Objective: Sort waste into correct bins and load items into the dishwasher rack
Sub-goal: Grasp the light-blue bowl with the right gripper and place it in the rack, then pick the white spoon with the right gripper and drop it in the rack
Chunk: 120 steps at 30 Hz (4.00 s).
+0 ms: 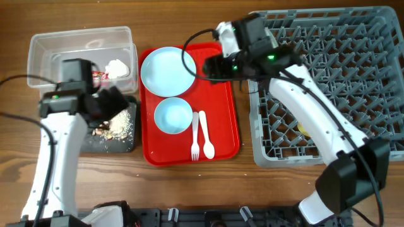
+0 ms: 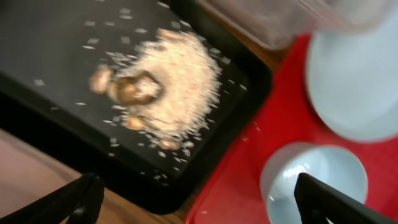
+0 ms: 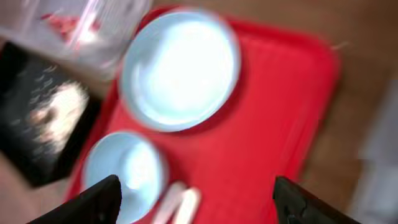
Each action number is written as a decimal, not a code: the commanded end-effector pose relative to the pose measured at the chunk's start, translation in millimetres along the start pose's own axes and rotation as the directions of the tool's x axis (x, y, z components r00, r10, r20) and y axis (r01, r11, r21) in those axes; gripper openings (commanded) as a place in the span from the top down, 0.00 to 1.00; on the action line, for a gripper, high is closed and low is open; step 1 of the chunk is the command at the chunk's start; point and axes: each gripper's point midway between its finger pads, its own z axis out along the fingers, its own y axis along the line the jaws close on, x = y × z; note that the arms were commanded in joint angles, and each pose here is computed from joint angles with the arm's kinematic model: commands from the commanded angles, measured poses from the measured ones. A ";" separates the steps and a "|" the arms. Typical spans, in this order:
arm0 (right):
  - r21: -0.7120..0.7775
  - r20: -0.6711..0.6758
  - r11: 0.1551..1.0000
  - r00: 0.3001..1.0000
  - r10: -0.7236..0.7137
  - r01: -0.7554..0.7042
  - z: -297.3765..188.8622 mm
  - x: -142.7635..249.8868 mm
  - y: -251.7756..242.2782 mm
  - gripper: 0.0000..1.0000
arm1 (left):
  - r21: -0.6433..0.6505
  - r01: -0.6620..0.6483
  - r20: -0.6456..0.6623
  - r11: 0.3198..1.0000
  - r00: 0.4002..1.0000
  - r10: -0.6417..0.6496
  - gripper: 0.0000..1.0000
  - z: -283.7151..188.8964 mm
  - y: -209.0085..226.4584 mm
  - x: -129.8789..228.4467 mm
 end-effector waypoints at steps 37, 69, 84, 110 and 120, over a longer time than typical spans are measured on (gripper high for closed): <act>0.978 -0.026 -0.207 0.998 0.058 0.037 -175.0 -14.2 -316.3 0.96 | -0.003 0.179 -0.007 0.984 0.984 -0.179 0.00 -4.5 35.3 -13.7; 0.048 -0.140 0.986 0.977 0.162 -0.157 -34.3 63.7 -12.5 0.25 | 0.000 0.179 -0.003 0.984 0.984 -0.179 0.00 -4.5 34.9 -14.7; 0.351 -0.445 0.936 0.878 0.175 -0.008 90.6 209.9 9.3 0.29 | 0.000 0.178 -0.002 0.984 0.984 -0.178 0.00 -4.5 34.8 -15.0; 0.524 -0.069 0.801 0.922 0.380 -0.291 -49.3 133.9 -114.0 0.96 | -0.002 0.179 -0.005 0.984 0.984 -0.179 0.00 -4.5 35.1 -14.3; 0.560 -0.087 0.774 0.908 0.409 -0.295 -41.0 157.1 -127.5 0.44 | -0.002 0.179 -0.005 0.984 0.984 -0.179 0.00 -4.5 35.1 -14.2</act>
